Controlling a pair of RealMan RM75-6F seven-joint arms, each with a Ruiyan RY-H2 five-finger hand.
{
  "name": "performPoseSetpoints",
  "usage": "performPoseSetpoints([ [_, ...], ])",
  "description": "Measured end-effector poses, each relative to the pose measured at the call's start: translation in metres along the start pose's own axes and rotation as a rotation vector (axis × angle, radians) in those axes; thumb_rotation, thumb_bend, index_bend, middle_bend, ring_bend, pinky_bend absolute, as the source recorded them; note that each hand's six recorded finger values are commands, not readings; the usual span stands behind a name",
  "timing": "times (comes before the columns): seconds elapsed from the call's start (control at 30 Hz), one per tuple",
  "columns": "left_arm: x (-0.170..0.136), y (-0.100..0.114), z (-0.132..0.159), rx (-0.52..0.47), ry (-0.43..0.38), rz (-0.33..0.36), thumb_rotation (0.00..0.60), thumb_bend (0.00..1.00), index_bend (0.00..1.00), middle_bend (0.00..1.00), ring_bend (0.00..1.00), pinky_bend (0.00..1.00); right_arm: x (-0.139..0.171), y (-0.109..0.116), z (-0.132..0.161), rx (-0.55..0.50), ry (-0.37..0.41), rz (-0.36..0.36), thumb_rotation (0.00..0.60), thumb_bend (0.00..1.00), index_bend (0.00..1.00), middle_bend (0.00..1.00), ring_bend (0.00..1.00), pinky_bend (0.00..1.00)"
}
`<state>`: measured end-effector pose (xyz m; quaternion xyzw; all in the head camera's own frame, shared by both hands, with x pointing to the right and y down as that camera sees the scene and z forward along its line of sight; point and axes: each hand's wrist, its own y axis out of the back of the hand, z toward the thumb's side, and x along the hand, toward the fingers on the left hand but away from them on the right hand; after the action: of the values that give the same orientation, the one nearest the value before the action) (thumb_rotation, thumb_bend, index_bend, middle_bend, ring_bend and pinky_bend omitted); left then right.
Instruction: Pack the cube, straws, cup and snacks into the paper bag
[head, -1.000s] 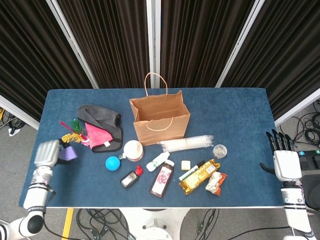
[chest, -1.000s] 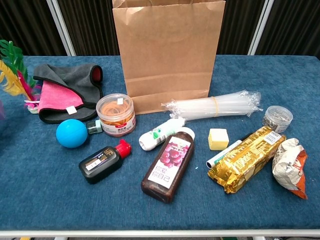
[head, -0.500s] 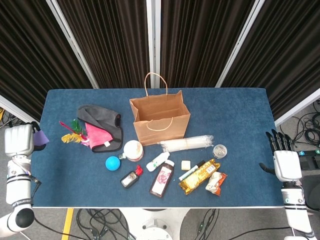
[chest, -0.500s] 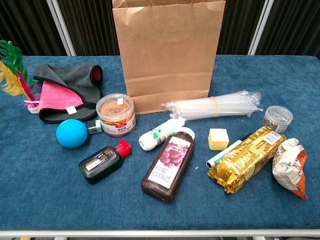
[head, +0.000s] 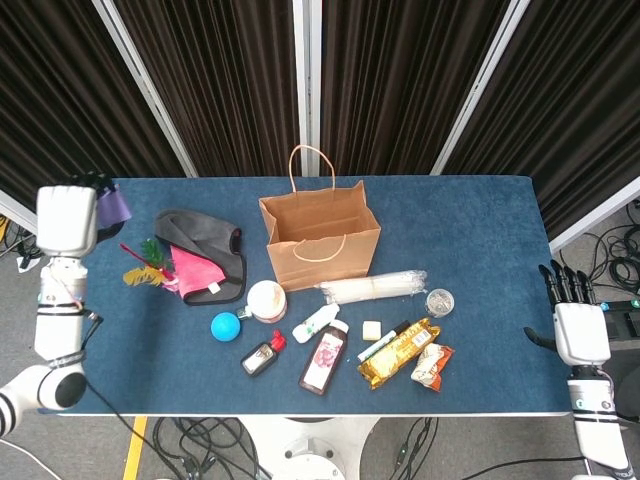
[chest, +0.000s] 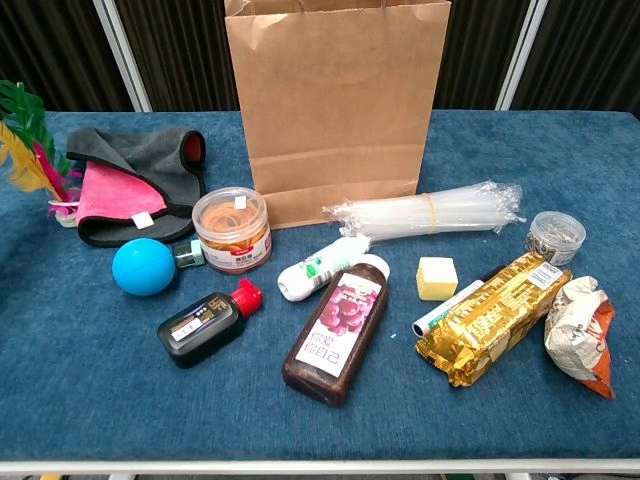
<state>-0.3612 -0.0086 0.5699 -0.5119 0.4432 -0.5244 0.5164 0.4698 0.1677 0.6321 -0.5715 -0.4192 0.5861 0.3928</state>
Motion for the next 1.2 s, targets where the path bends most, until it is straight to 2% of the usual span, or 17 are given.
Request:
performPoseSetpoints([
  [0.23,0.035,0.021,0.057,-0.093,-0.138,0.104,0.6,0.23,0.63,0.64,0.6,0.69,0.0,-0.003,0.0,-0.003,-0.004,0.006,0.6,0.0,0.0,0.0,0.0,0.0],
  [0.53,0.051,0.038,0.124,-0.198,-0.253,0.139,0.6,0.23,0.63,0.64,0.6,0.69,0.0,-0.007,-0.004,-0.01,-0.013,0.014,0.6,0.0,0.0,0.0,0.0,0.0],
  [0.7,0.051,0.039,0.152,-0.283,-0.279,0.096,0.6,0.23,0.63,0.64,0.6,0.69,-0.001,-0.008,-0.006,-0.02,-0.015,0.014,0.6,0.0,0.0,0.0,0.0,0.0],
  [0.93,0.051,0.035,0.187,-0.481,-0.294,0.026,0.6,0.23,0.63,0.64,0.6,0.69,0.0,-0.009,-0.012,-0.029,-0.025,0.017,0.6,0.0,0.0,0.0,0.0,0.0],
  [1.2,0.048,0.026,0.216,-0.604,-0.318,-0.011,0.6,0.23,0.63,0.64,0.6,0.69,-0.002,-0.01,-0.019,-0.035,-0.042,0.019,0.6,0.0,0.0,0.0,0.0,0.0],
])
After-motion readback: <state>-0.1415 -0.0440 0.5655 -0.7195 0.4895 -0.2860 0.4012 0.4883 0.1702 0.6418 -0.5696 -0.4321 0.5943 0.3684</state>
